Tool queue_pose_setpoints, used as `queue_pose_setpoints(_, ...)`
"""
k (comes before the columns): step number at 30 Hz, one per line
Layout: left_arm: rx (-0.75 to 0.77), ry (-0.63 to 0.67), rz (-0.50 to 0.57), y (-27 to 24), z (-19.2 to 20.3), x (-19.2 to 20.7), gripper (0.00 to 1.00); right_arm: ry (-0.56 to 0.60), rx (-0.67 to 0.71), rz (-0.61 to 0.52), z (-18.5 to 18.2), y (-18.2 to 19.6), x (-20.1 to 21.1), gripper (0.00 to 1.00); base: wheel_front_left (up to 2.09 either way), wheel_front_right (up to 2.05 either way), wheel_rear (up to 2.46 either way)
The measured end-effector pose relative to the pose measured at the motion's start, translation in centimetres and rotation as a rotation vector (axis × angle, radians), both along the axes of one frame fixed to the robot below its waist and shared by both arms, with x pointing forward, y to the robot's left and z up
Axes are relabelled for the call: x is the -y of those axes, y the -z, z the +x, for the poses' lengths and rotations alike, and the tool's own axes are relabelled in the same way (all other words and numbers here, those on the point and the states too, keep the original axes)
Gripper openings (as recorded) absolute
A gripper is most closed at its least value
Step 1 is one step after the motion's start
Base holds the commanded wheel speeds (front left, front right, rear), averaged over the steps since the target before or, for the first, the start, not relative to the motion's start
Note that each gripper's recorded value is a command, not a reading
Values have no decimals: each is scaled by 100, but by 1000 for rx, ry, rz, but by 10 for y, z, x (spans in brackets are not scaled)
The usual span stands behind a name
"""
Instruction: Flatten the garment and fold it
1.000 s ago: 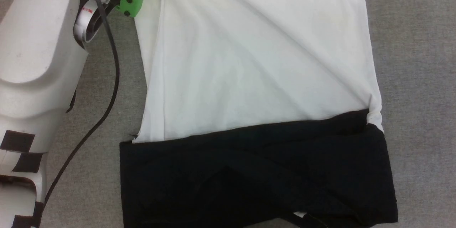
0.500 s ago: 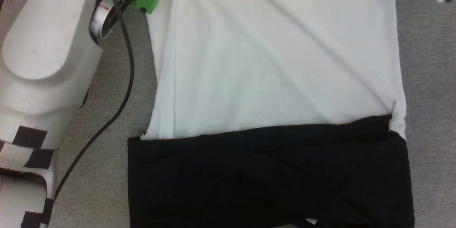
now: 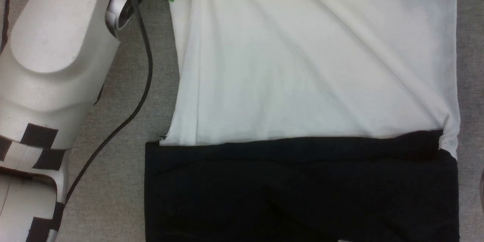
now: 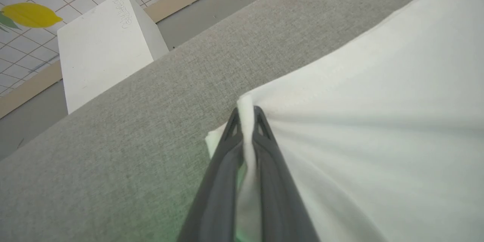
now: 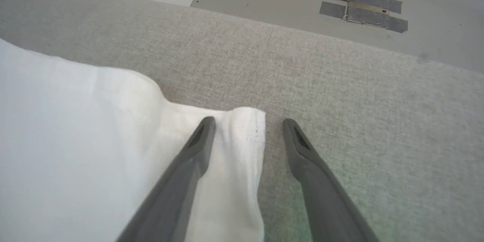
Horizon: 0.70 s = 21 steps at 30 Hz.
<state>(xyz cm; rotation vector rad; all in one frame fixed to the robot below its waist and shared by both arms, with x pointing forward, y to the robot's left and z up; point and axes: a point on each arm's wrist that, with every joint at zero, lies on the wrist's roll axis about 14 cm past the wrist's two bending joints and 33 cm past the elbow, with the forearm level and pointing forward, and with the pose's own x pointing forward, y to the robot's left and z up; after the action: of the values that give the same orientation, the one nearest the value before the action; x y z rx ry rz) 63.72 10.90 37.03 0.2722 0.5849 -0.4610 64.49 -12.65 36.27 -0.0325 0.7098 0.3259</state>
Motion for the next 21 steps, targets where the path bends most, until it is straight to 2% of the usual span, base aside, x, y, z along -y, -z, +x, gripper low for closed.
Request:
queue_pose_setpoints(1,-1,0,-1,1,0,0,0,6,1,7,2,1,0,0,0,0,0)
queue_pose_setpoints(9,45,-22,-51,-10,6,-1,0,74,52,37,13,-10,15,0,0,0,0)
queue_pose_setpoints(16,191,-62,-152,-62,15,-4,0,154,214,52,23,-65,49,0,0,0,0)
queue_pose_setpoints(21,290,-49,-209,-101,8,-2,0,160,291,101,9,-99,54,0,0,0,0)
